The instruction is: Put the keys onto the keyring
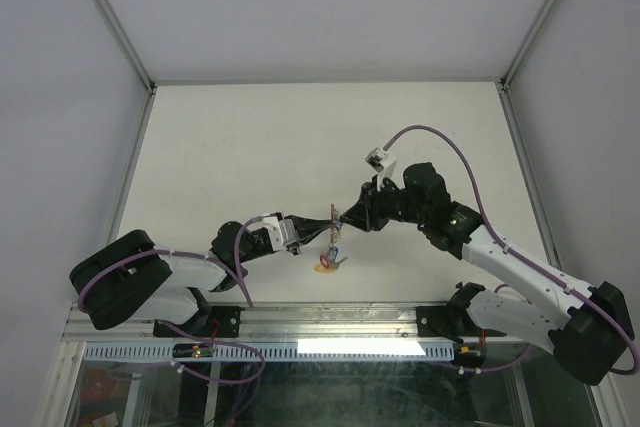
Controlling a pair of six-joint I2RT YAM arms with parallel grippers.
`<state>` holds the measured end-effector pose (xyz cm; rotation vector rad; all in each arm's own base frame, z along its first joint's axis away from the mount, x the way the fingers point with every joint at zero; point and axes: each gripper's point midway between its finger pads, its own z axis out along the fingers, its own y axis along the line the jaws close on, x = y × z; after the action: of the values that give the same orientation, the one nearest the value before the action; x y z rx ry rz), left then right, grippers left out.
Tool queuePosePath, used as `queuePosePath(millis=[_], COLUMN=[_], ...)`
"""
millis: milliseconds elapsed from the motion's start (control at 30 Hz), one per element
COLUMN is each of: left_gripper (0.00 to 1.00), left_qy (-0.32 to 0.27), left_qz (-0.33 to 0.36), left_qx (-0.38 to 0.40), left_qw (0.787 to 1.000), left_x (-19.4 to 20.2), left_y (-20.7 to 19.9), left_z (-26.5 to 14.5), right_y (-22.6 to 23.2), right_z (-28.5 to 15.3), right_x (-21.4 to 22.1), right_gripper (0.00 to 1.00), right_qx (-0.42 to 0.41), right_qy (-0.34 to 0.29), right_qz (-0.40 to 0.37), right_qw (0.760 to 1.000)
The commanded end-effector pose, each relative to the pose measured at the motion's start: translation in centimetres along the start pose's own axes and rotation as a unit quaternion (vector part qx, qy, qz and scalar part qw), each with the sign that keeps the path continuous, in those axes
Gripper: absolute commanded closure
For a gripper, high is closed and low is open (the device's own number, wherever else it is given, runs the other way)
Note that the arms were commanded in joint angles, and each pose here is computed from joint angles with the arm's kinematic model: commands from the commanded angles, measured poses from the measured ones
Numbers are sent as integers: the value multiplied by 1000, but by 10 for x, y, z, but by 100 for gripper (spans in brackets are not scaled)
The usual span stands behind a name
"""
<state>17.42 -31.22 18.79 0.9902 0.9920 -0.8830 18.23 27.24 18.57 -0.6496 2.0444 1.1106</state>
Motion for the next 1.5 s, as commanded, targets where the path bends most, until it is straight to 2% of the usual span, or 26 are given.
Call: queuePosePath(millis=[0, 367, 733, 900, 1000, 1100, 1233, 1333, 1467], left_gripper=[100, 100, 100, 100, 100, 100, 100, 100, 100], left_qy=[-38, -36, -36, -36, -36, -35, -34, -34, -34], left_qz=[19, 21, 24, 24, 24, 22, 22, 22, 23], left_qx=[-1, 2, 6, 8, 7, 8, 9, 10, 11], left_qw=[999, 999, 999, 999, 999, 999, 999, 999, 999], left_x=[-21, -20, -21, -20, -21, -20, -20, -20, -19], left_y=[5, 4, 3, 2, 2, 2, 2, 2, 1], left_z=[3, 3, 3, 3, 3, 3, 4, 4, 4], right_y=[11, 10, 8, 8, -1, -10, -8, 1, 13], right_z=[-4, 2, 10, 9, 1, -11, -22, -23, -21], right_x=[-11, -9, -8, -12, -13, -21, -25, -19, -2], right_gripper=[71, 72, 78, 76, 72, 65, 63, 61, 63], right_qx=[-21, -28, -30, -29, 0, 28, 18, -16, -53], right_qy=[-9, -1, 4, 1, -6, -41, -95, -117, -118], right_qz=[-14, -8, -2, -13, -51, -110, -188, -263, -386], right_qw=[1000, 1000, 1000, 999, 999, 993, 977, 958, 913])
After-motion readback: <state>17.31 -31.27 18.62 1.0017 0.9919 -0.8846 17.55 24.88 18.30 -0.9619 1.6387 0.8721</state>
